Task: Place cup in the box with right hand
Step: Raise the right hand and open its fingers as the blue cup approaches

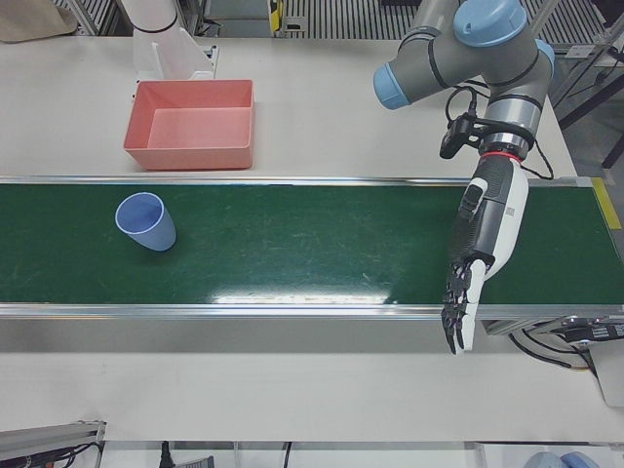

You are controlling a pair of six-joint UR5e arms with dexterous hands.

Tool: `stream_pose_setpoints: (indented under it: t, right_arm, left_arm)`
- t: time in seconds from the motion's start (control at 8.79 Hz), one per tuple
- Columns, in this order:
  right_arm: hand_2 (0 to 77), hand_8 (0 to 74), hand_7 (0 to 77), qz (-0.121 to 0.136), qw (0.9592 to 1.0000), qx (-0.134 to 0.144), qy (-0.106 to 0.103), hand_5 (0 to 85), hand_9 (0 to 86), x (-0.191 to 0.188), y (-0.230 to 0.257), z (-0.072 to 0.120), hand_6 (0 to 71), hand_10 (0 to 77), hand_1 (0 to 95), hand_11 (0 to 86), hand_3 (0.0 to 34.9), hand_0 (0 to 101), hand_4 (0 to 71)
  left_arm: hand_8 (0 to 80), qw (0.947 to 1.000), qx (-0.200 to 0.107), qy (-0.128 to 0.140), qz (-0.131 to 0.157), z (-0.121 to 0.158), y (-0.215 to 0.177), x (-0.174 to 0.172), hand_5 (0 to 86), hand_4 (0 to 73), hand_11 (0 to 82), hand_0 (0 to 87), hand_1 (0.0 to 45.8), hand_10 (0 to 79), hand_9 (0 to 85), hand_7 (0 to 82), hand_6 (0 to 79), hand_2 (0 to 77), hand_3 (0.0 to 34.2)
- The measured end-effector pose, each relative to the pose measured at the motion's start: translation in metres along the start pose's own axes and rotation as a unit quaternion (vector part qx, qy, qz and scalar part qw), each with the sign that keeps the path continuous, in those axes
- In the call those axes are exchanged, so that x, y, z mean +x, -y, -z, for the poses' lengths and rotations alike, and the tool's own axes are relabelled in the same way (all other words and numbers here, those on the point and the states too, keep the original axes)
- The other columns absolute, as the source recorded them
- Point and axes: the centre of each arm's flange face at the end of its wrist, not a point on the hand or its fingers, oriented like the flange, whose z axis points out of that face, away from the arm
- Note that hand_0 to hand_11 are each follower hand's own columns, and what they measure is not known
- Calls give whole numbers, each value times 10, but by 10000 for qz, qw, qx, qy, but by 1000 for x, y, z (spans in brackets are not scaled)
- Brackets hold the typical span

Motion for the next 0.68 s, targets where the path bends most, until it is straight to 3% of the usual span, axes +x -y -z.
stream_pose_setpoints:
  t: [0.68]
  right_arm:
    - [11, 5, 22, 47, 9999, 117, 69, 38, 11, 7, 4, 7, 22, 33, 71, 65, 0, 465, 0]
  left_arm:
    - [0, 10000, -8, 0, -2, 0, -1, 0, 0, 0, 0, 0, 5, 0, 0, 0, 0, 5, 0]
